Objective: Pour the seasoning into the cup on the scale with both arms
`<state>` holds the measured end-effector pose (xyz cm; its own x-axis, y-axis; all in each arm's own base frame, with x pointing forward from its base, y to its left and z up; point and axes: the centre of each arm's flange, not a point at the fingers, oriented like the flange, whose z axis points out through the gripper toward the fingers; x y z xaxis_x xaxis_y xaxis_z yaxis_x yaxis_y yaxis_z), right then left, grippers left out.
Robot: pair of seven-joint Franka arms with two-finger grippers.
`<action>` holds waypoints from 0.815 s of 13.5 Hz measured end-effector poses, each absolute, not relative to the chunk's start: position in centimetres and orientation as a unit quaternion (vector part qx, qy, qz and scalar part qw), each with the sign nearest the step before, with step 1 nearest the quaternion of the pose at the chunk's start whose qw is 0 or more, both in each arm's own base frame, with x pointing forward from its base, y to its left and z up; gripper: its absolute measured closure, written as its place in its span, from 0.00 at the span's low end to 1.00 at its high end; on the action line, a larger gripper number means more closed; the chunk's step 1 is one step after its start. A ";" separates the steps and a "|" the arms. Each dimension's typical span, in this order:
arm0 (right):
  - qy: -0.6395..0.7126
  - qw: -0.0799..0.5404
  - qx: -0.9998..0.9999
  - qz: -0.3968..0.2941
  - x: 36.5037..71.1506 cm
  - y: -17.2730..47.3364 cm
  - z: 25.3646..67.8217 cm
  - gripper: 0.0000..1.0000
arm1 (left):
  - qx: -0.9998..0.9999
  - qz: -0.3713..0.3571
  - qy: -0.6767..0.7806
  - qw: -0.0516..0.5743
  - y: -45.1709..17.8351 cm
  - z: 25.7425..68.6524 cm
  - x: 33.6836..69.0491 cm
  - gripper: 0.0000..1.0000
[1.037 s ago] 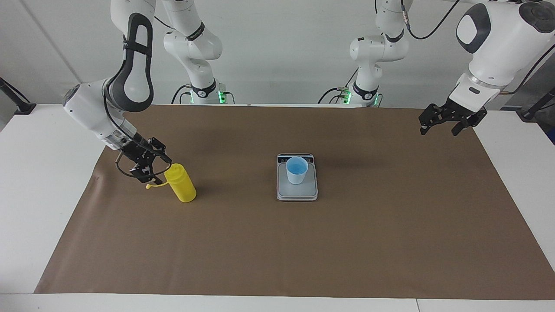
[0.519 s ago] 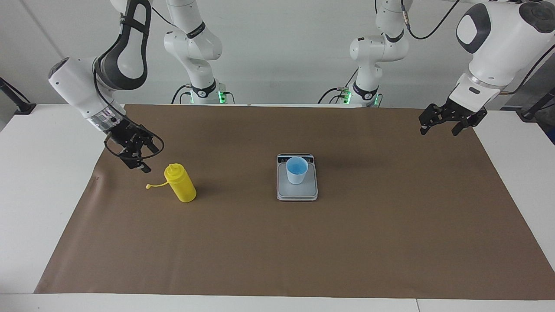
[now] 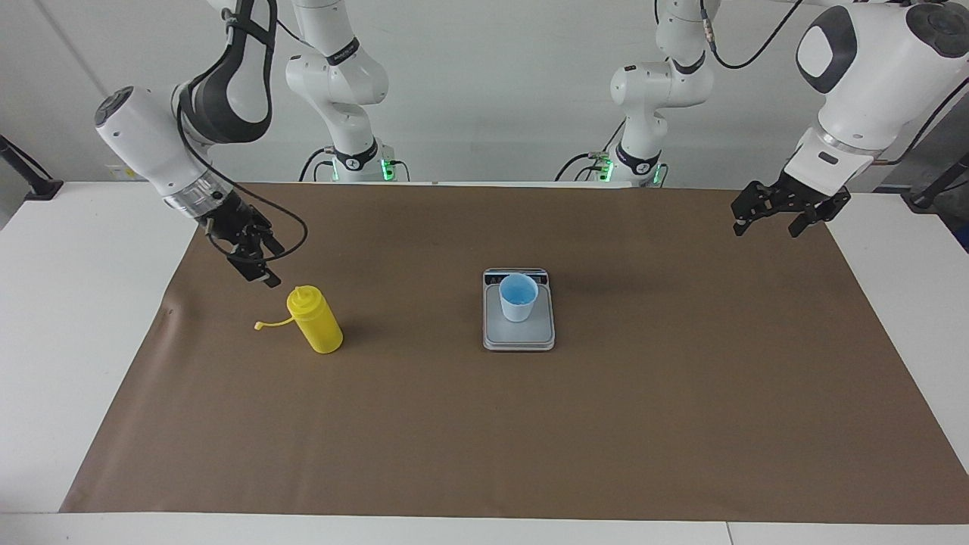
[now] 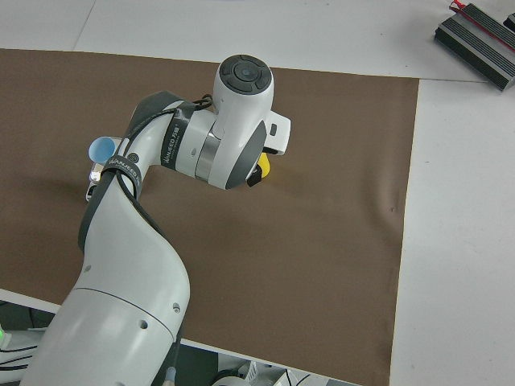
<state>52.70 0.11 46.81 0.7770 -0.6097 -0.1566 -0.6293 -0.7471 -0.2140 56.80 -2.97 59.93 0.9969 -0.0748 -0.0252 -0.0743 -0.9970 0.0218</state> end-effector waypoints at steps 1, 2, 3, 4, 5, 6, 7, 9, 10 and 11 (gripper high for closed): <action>0.299 0.123 -0.946 0.037 52.7 1.6 46.8 0.00 | 0.999 -0.013 -0.037 0.010 -3.0 59.9 56.8 0.00; 0.268 0.106 -0.957 0.033 52.6 3.3 46.8 0.00 | 0.999 -0.013 -0.037 0.010 -3.0 59.9 56.8 0.00; 0.236 0.075 -0.969 0.023 52.5 4.8 46.9 0.00 | 0.999 -0.013 -0.037 0.010 -3.0 59.9 56.8 0.00; 0.207 0.045 -0.977 0.008 52.6 6.0 47.4 0.00 | 0.999 -0.013 -0.037 0.010 -3.0 59.9 56.8 0.00; 0.185 0.026 -0.982 -0.006 52.7 7.1 48.2 0.00 | 0.999 -0.013 -0.037 0.010 -3.0 59.9 56.8 0.00; 0.174 0.021 -0.984 -0.019 53.1 7.7 49.2 0.00 | 0.999 -0.013 -0.037 0.010 -3.0 59.9 56.8 0.00; 0.168 0.020 -0.985 -0.033 53.5 7.9 50.4 0.00 | 0.999 -0.013 -0.037 0.010 -3.0 59.9 56.8 0.00; 0.149 0.024 -0.987 -0.053 54.3 7.6 53.1 0.00 | 0.999 -0.013 -0.037 0.010 -3.0 59.9 56.8 0.00; 0.135 0.025 -0.989 -0.059 54.5 7.3 54.5 0.00 | 0.999 -0.013 -0.037 0.010 -3.0 59.9 56.8 0.00; 0.118 0.025 -0.991 -0.065 54.7 7.0 56.0 0.00 | 0.999 -0.013 -0.037 0.010 -3.0 59.9 56.8 0.00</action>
<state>54.68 7.03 56.01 0.9637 -0.2372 0.1225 -0.2308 -0.9709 -0.0645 56.80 -2.97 59.93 0.9969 -0.0748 -0.0252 -0.0743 -0.9970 0.0218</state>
